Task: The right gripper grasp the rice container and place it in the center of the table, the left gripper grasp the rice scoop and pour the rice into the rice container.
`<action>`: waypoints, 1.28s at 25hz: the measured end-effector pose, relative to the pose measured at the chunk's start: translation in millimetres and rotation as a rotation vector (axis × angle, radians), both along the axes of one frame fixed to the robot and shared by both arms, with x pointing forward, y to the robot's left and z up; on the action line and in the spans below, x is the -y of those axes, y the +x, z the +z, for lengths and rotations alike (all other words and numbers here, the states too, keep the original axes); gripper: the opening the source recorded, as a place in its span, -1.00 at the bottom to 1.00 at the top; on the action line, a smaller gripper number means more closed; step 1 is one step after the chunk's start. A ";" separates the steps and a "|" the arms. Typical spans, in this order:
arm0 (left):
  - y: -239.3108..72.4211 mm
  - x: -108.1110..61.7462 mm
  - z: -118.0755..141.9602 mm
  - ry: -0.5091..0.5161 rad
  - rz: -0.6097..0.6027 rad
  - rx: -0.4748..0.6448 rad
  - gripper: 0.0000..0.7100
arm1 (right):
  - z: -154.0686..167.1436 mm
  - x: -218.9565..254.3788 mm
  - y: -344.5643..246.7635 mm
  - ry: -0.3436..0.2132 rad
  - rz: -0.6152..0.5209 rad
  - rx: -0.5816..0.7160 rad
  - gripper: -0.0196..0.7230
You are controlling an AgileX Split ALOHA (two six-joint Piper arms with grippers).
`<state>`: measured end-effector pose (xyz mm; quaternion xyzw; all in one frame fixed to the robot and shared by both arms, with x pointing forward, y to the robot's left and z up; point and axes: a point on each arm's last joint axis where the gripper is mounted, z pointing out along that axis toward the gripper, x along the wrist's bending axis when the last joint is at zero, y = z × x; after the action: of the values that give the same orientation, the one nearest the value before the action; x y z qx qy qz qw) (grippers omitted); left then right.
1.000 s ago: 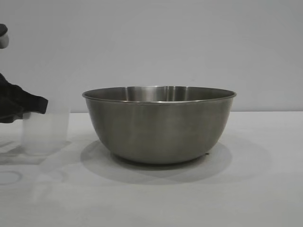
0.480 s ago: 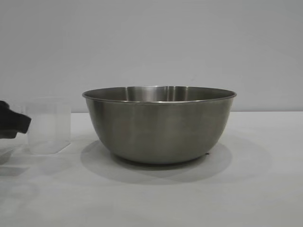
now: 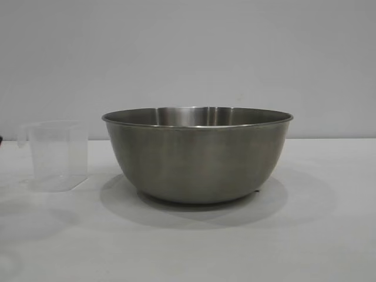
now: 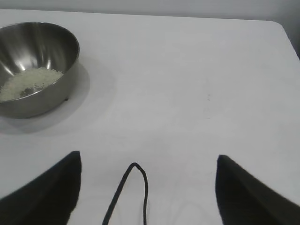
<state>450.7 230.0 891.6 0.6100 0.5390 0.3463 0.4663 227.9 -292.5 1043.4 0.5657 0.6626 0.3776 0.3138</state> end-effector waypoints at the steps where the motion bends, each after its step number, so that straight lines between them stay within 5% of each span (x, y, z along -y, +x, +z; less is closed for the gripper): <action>1: -0.4 0.6 1.4 -0.005 -0.006 0.001 -0.38 | 0.0 0.0 0.0 0.000 0.000 0.000 0.48; 17: -1.8 14.9 13.2 0.050 -0.167 -0.167 -0.38 | 0.0 0.0 0.0 0.000 0.000 0.000 0.48; 25: -3.3 16.2 33.6 0.061 -0.194 -0.162 -0.38 | 0.0 0.0 0.0 0.000 0.000 0.000 0.48; 32: 2.4 19.0 55.7 0.116 -0.213 -0.243 0.22 | 0.0 0.0 0.0 0.000 0.000 0.000 0.48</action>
<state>453.1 210.9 947.4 0.7268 0.5029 0.2492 0.3959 227.9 -292.5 1043.4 0.5657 0.6626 0.3776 0.3138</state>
